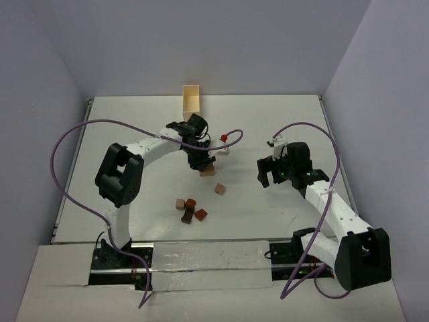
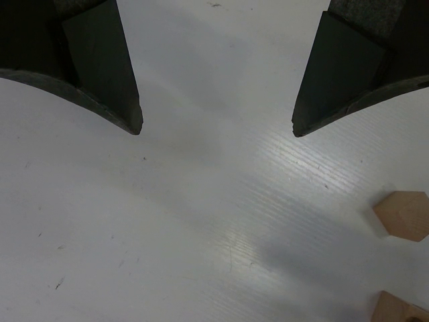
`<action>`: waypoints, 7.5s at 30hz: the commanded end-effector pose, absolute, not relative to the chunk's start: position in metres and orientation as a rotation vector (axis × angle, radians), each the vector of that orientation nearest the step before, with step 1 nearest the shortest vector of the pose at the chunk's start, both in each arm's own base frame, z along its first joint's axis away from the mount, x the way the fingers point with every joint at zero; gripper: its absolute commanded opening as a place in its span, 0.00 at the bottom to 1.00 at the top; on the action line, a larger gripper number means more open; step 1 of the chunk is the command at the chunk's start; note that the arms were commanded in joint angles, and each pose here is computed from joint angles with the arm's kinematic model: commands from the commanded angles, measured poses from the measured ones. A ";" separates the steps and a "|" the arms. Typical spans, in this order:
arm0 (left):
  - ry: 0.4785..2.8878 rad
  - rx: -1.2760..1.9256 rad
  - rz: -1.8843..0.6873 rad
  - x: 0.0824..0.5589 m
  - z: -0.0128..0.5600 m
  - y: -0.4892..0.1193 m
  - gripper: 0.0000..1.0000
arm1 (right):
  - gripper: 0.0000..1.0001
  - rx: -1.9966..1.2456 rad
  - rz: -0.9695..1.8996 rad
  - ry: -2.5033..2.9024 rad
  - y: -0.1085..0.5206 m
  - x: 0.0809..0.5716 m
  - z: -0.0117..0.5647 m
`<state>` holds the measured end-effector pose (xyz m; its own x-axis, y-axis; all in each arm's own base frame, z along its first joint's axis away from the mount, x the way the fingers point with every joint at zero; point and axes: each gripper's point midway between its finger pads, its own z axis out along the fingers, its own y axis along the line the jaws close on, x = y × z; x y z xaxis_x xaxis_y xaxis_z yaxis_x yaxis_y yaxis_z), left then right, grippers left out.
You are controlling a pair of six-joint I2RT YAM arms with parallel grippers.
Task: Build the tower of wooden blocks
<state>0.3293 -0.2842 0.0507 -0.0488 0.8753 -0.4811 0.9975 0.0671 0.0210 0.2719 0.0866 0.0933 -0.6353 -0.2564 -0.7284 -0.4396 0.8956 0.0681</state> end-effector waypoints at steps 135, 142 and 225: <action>1.650 1.383 -0.416 0.297 0.249 -0.284 0.99 | 1.00 -0.527 0.310 2.210 0.093 0.284 0.119; 1.763 1.270 -0.535 0.252 0.234 -0.225 0.99 | 1.00 -0.645 0.381 2.149 0.116 0.273 0.127; 1.669 1.706 -0.657 0.316 0.126 -0.260 0.07 | 0.69 -0.636 0.487 2.023 0.137 0.290 0.154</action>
<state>0.2970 -0.2438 0.1076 0.0921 0.6993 -0.7088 0.9921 -0.0036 0.1254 0.2892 0.1368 0.1545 -0.4451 -0.2459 -0.8611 -0.6047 0.7917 0.0865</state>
